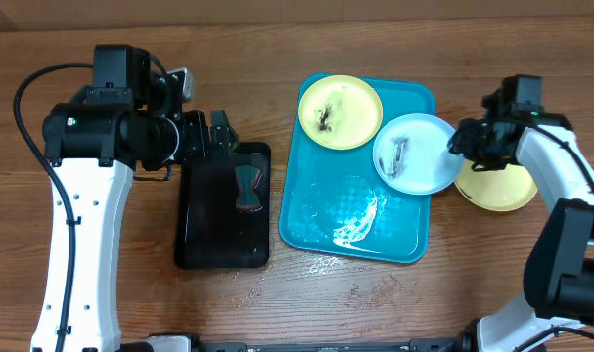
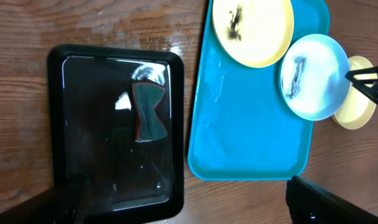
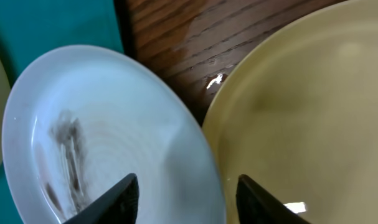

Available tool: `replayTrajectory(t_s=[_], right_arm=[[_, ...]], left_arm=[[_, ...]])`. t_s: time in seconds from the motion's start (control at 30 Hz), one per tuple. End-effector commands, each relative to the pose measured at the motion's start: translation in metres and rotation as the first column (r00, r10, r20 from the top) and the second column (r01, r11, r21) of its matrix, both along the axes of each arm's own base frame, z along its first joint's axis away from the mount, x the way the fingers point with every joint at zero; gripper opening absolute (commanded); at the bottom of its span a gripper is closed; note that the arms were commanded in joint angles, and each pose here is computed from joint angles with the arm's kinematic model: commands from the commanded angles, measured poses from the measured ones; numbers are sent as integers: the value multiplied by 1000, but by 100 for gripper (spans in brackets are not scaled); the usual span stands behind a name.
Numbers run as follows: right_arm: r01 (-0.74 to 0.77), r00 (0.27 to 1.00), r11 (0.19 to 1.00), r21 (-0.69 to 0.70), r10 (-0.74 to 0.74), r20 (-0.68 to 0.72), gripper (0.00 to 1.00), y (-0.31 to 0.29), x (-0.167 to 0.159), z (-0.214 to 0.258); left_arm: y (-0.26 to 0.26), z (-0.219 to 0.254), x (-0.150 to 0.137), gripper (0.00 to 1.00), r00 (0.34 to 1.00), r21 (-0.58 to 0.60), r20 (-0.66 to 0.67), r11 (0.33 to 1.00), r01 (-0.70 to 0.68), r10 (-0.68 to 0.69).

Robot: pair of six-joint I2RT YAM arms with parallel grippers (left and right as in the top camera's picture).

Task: Clean dirty plates on tray and stack at the side
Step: 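Grip the white plate with the right gripper and slide it down the teal tray, then grasp the sponge with the left gripper and hold the white plate with the right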

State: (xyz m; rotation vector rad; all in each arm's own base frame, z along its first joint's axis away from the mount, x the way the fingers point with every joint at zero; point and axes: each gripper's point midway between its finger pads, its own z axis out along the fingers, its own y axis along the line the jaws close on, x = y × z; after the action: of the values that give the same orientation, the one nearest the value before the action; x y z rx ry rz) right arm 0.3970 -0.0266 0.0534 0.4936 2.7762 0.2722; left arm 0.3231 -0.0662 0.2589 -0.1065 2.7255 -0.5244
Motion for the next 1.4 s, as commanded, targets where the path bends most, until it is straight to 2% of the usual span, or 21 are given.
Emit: replayTrajectory(t_s=[0.0,0.1,0.23,0.4,0.43,0.47,0.53,0.57,0.77,0.9,0.97,1.0,1.2,1.37], right_arm=[[-10,1000,999,-50,9,-22,35,-4,-3,-10],[-7,1000,999,-49,6,-31,4,-3,-4,-9],[-6,998,999,-45,3,-59,4,-4,-9,0],[-6,1000,999,-50,5,-24,4,-4,-5,19],[-6,1000,999,-50,5,-22,6,-4,-4,19],[-6,1000,999,-51,5,-22,25,-4,-4,18],[-7,1000,999,-53,6,-15,48,-5,-3,13],[-9,1000,998,-56,8,-6,52,-5,0,11],[-1,1000,998,-69,2,4,52,-8,1,-12],[-8,999,999,-47,6,-40,40,-3,-10,-26],[-8,998,999,-45,6,-55,21,-2,-14,-27],[-9,998,999,-40,7,-59,4,-2,-15,-26],[-20,995,999,26,23,-99,4,10,-24,-5],[29,992,987,157,-9,-126,4,37,-44,32]], left_arm=[[-5,3,-1,100,999,-8,6,999,34,-34],[-5,3,-1,100,999,-8,6,999,34,-34],[-5,3,-2,100,999,-8,4,999,34,-34],[-5,3,-1,100,999,-7,4,999,34,-34],[-5,3,-1,100,999,-7,4,999,34,-34],[-5,3,-1,100,999,-7,4,999,34,-34],[-5,3,-1,100,999,-7,4,999,34,-34],[-5,3,-1,100,999,-7,4,999,34,-34],[-5,3,-2,100,999,-7,4,999,34,-34],[-5,3,-1,100,999,-7,4,999,34,-34],[-5,3,-1,100,999,-7,7,999,34,-34],[-5,3,-1,100,999,-7,8,999,34,-34],[-5,3,-1,100,999,-7,7,999,34,-34],[-5,3,-1,96,999,-8,7,999,34,-33]])
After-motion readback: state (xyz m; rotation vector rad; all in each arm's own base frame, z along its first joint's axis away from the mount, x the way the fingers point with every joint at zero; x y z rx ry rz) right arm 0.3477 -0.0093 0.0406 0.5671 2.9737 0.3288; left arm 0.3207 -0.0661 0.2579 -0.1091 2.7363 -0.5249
